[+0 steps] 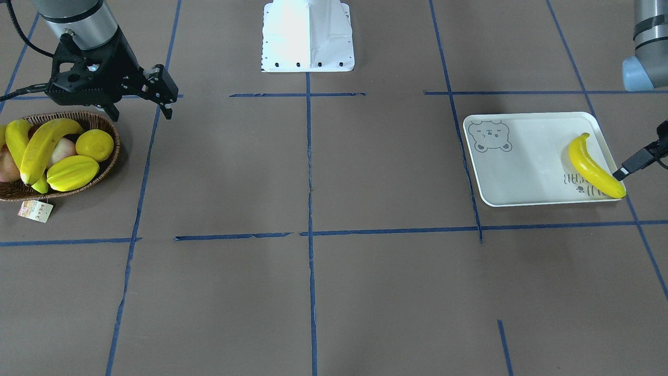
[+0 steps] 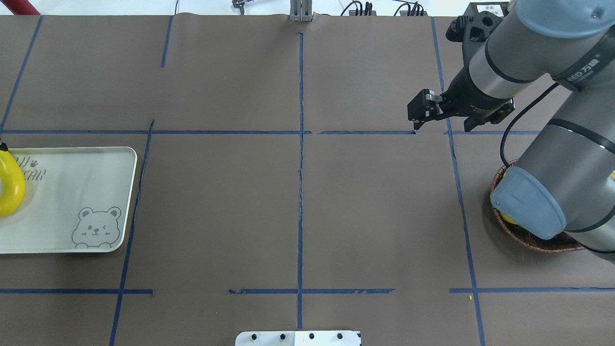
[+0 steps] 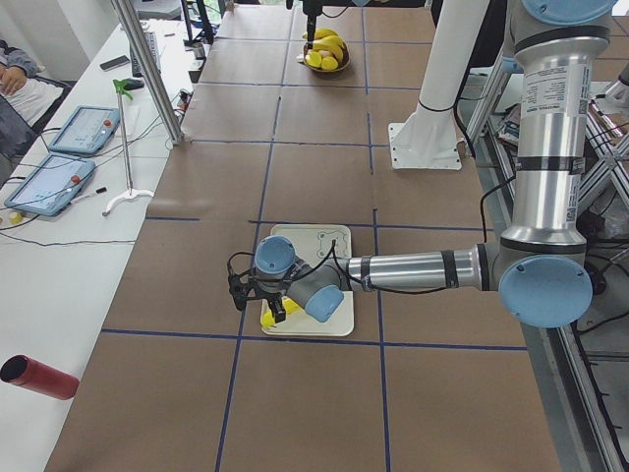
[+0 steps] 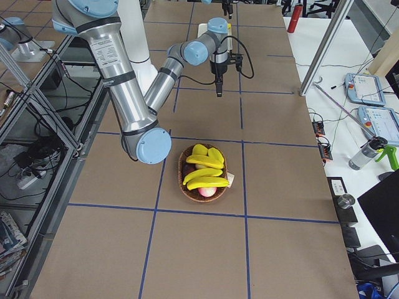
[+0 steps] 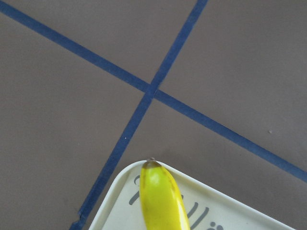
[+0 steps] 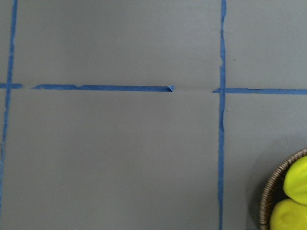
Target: Transfer all bananas from basket to plate
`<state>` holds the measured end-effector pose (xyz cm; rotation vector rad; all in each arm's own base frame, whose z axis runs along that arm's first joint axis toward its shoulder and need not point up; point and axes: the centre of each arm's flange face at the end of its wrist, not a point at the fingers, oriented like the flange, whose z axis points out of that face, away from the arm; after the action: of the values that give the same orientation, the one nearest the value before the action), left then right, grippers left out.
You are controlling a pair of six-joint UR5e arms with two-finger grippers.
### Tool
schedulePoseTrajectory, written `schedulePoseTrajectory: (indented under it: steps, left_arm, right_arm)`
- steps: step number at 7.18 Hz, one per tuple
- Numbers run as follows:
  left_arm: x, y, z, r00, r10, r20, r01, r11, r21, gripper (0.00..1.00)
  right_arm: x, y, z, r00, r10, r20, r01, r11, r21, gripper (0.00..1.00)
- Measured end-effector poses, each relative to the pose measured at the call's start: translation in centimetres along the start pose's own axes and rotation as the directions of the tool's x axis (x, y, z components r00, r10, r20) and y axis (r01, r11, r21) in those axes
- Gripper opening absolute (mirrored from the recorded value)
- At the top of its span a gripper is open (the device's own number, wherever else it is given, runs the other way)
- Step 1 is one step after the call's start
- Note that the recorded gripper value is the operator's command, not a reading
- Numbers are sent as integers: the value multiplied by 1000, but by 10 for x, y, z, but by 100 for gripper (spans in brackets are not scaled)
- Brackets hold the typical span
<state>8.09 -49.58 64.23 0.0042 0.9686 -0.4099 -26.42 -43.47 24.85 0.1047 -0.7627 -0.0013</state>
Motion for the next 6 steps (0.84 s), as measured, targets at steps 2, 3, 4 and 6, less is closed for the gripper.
schedulePoseTrajectory:
  steps: [2,3,4,6]
  left_arm:
    - [35,4,-21,995,86,-54,-85,996,19,100]
    - [46,4,-25,992,104,-66,-103,994,25,100]
    - [52,3,-27,991,114,-73,-112,993,29,100]
    - [57,3,-29,989,123,-79,-121,992,33,100]
  right_arm:
    - [61,39,16,999,-46,-29,46,999,-15,100]
    - [95,58,29,998,-53,-24,53,999,-7,100]
    - [131,78,44,999,-40,-15,40,999,8,100]
    - [181,95,69,995,98,-13,-97,991,87,98]
